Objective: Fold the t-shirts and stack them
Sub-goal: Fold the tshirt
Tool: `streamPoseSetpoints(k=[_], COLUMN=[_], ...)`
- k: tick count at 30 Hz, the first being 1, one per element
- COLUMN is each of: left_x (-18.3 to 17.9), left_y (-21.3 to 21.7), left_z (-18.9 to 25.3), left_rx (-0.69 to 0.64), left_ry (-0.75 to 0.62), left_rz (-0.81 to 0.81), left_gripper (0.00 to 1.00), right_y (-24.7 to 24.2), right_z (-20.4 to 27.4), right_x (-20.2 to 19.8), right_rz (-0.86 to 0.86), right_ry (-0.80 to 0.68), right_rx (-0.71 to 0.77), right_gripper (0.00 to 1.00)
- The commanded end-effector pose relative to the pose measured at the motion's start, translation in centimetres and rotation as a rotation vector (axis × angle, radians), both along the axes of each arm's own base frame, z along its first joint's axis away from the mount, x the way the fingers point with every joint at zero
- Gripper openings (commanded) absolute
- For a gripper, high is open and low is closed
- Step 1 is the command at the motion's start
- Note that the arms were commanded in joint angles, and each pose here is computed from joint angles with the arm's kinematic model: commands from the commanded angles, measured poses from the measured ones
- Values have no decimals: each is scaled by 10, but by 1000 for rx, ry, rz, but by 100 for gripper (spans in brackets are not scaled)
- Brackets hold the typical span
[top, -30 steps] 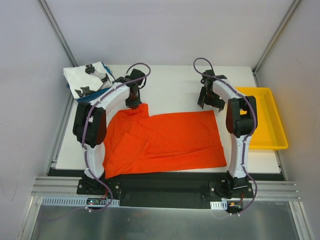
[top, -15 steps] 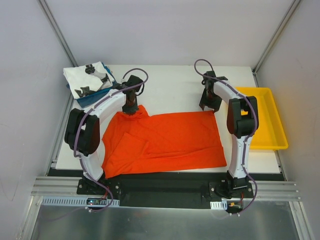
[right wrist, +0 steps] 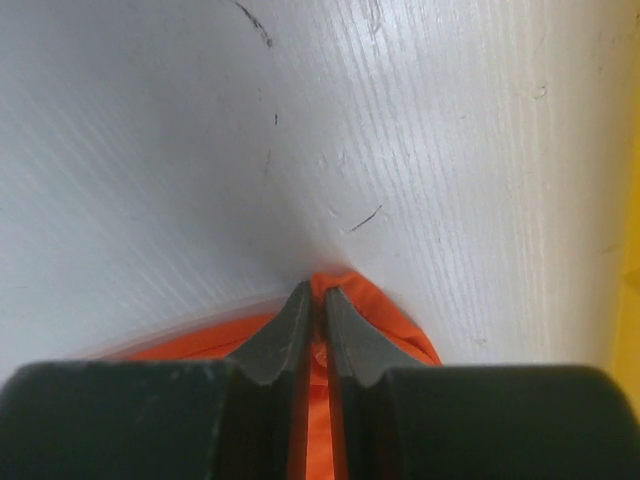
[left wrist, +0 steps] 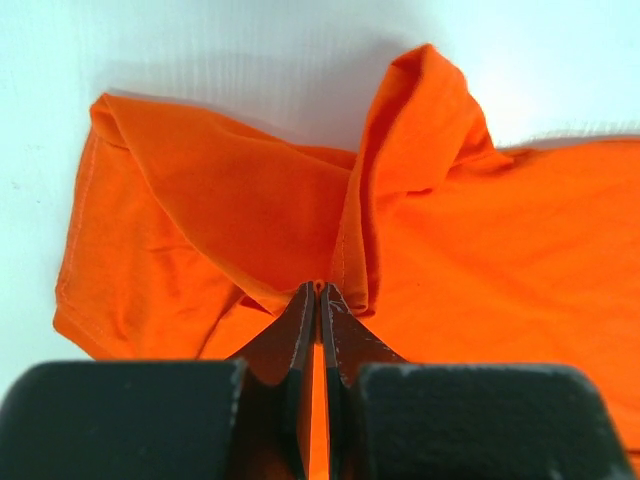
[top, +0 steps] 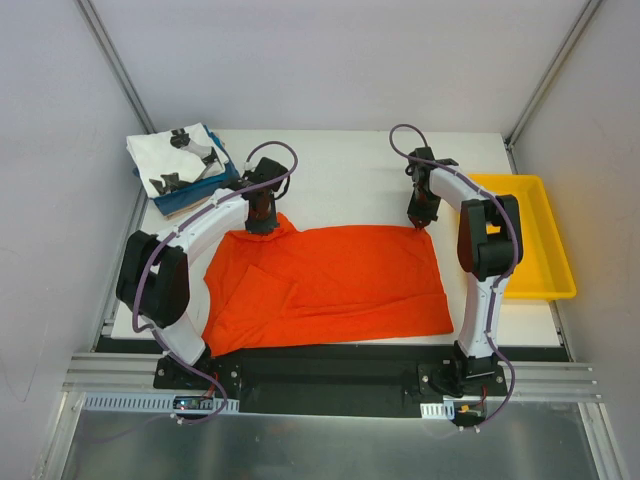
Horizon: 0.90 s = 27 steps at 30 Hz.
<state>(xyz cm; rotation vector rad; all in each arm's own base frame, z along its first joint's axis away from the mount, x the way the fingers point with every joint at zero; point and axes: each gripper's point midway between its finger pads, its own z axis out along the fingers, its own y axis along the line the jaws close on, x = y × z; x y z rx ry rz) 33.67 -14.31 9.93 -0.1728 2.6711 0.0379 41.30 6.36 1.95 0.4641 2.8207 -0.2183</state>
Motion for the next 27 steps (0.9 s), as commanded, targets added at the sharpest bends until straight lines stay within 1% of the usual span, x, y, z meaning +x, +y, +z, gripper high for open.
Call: streamPoseSetpoints(k=[1, 3, 7, 8, 11, 16, 18, 19, 20, 22, 24, 27], left_x=[-17, -27, -48, -57, -76, -103, -111, -118, -121, -131, -138, -147], left_y=[-1, -2, -2, 0, 3, 8, 7, 9, 8, 7, 5, 7], left_z=[17, 19, 20, 14, 18, 12, 17, 12, 17, 15, 20, 23], left_rx=[-27, -33, -34, -31, -60, -99, -138, -144, -173, -198, -243, -274], left_ry=[-42, -48, -56, -38, -59, -52, -67, -54, -73, -66, -84, -103], left_rz=[2, -8, -29, -36, -37, -38, -39, -39, -36, -45, -44, -51], left_gripper=[0, 0, 0, 0, 0, 0, 0, 0, 0, 0, 0, 0], right_y=[-5, -3, -4, -4, -6, -8, -12, -14, -16, -18, -18, -17], right_z=[19, 29, 28, 30, 34, 51, 54, 61, 62, 65, 70, 73], right_x=[-15, -18, -39, -42, -54, -67, -76, -77, -82, -86, -89, -91], right_rz=[29, 42, 57, 64, 70, 85, 80, 76, 79, 77, 87, 93], right_ry=[-16, -48, -49, -53, -63, -108, -108, -128, -125, -129, -141, -153], right_rx=[12, 30, 48, 50, 59, 58, 47, 41, 35, 31, 32, 40], right_gripper=[8, 6, 6, 6, 5, 5, 5, 5, 5, 5, 5, 5])
